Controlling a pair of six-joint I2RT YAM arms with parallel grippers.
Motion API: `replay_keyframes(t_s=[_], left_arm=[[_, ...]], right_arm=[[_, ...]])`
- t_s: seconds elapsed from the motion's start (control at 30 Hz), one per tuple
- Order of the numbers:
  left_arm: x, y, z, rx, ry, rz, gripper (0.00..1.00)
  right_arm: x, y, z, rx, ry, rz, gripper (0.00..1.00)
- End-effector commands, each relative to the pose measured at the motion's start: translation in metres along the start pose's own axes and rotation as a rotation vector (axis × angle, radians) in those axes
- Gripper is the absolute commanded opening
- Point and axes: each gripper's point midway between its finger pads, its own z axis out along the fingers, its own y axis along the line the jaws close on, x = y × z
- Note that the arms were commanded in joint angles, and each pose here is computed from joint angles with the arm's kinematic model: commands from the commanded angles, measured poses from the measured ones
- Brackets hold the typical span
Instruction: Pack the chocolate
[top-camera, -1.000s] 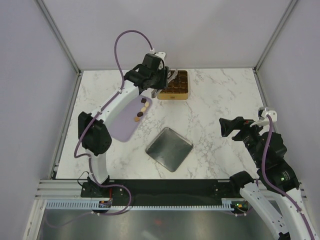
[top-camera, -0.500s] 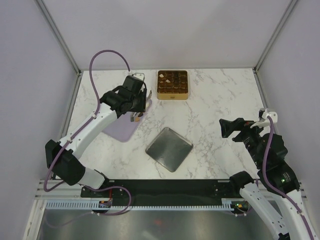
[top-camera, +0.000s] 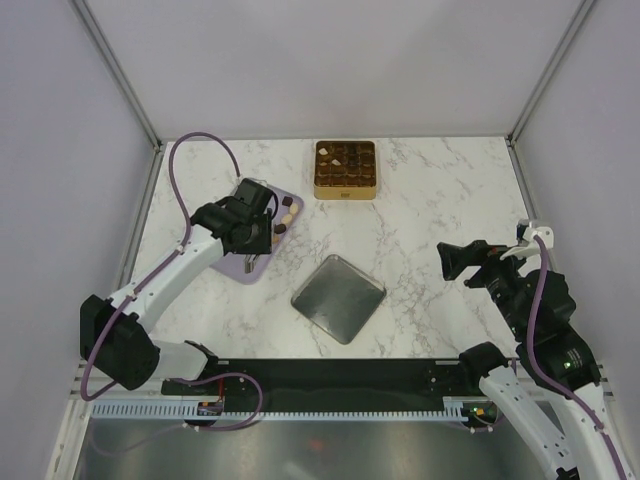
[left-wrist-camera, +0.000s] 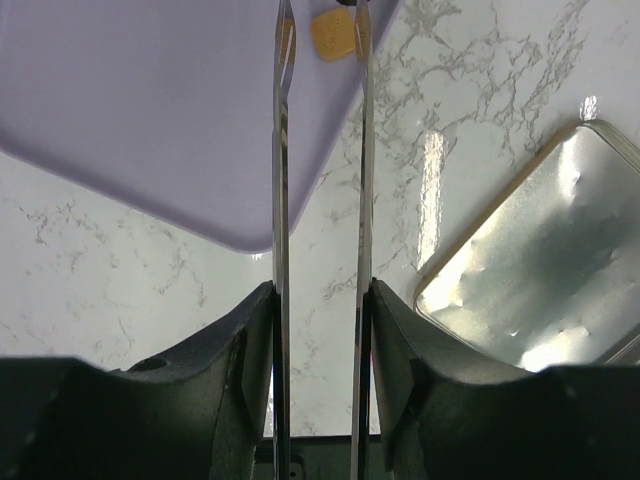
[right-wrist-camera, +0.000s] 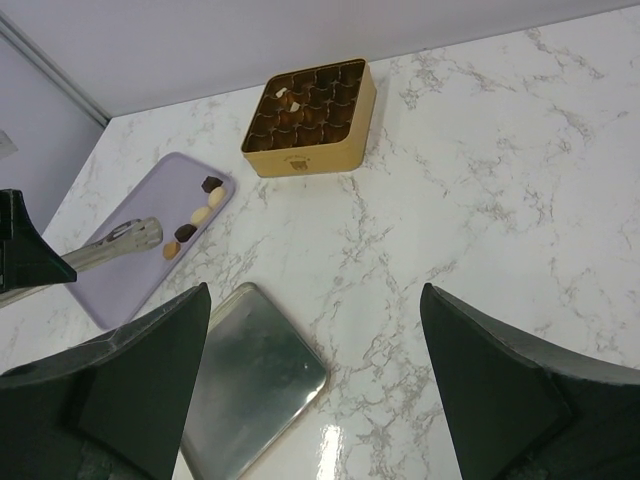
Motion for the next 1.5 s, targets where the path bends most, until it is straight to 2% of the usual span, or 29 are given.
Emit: replay_keyframes(t_s=[0.0, 0.53, 1.03, 1.17, 1.47], left_arm=[[0.000, -0.005, -0.005, 0.036, -0.015, -0.042, 0.47], [0.018, -0.008, 0.032, 0.019, 0.056, -0.030, 0.47], [0.013, 0.004, 0.043, -0.016, 0.072, -0.068, 0.47], [0.007, 0.007, 0.046, -0.022, 0.071, -0.076, 0.49], [0.001, 0.000, 0.052, -0.005, 0.087, -0.079, 0.50]], right_arm=[[-0.006, 0.008, 0.001, -0.028, -0.006, 0.017, 0.94], [-0.007, 0.009, -0.001, -0.036, -0.017, 0.028, 0.94], [-0.005, 0.004, -0.003, -0.020, -0.026, 0.018, 0.94], [-0.005, 0.004, -0.004, -0.020, -0.027, 0.017, 0.93], [-0.004, 0.000, -0.004, -0.007, -0.033, 0.009, 0.94]])
